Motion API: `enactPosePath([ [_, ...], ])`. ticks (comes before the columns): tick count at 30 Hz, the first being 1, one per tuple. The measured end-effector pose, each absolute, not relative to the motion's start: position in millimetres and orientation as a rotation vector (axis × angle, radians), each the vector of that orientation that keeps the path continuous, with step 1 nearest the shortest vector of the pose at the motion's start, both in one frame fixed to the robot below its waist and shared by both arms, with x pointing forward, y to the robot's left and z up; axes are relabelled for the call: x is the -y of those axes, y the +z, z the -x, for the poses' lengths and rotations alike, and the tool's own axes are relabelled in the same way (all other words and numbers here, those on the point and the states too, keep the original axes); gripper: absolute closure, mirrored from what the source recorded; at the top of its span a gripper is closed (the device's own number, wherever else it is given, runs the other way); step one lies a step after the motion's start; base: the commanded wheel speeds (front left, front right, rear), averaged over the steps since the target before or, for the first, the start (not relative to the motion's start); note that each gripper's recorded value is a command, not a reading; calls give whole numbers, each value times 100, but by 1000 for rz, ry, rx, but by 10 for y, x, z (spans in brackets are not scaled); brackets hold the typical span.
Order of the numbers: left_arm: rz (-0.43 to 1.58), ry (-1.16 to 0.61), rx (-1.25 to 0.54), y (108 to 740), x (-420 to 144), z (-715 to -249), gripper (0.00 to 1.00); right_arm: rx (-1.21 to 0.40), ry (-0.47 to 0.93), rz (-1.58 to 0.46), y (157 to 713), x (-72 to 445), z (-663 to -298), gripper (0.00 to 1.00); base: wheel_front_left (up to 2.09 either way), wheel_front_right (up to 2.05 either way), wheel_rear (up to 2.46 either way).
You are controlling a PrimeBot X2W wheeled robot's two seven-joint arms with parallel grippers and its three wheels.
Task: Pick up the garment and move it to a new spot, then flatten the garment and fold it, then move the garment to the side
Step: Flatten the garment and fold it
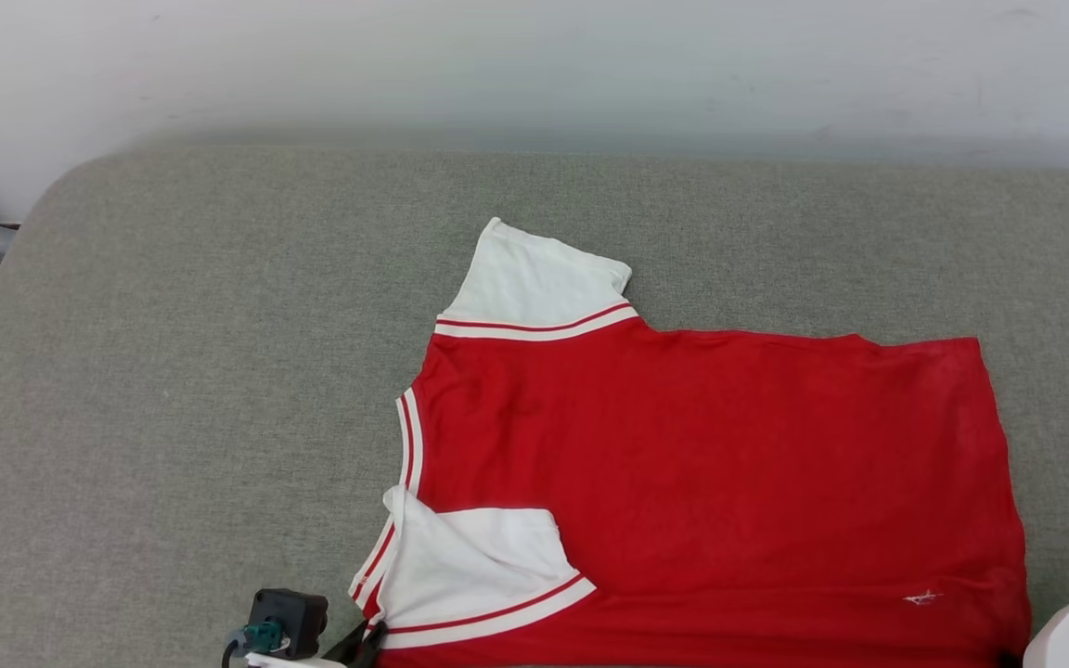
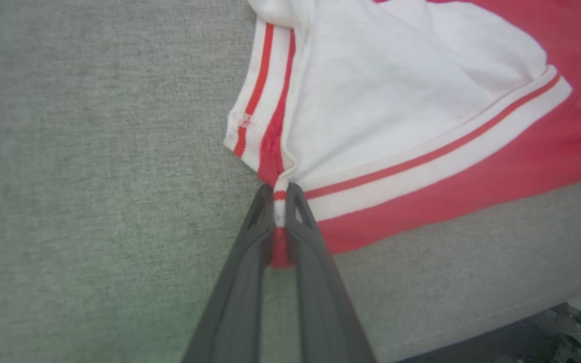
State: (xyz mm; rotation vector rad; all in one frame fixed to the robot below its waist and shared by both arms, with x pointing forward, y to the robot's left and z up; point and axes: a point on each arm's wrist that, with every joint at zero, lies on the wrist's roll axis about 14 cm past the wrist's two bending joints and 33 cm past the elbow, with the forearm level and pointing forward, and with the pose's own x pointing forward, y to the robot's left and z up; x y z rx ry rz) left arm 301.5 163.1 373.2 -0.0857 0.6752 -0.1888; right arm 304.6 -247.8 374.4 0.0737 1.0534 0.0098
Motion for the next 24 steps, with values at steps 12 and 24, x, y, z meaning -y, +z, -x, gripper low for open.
enactPosePath([
  [12, 69, -164, -540, 3949, -1701, -3139, 0, -842, 28, -42, 4056, 2454, -3342, 0, 0, 0, 0],
  [24, 42, -154, -39, 4971, -1655, -3591, 0, -312, 59, -70, 5006, 2305, -3752, 0, 0, 0, 0],
])
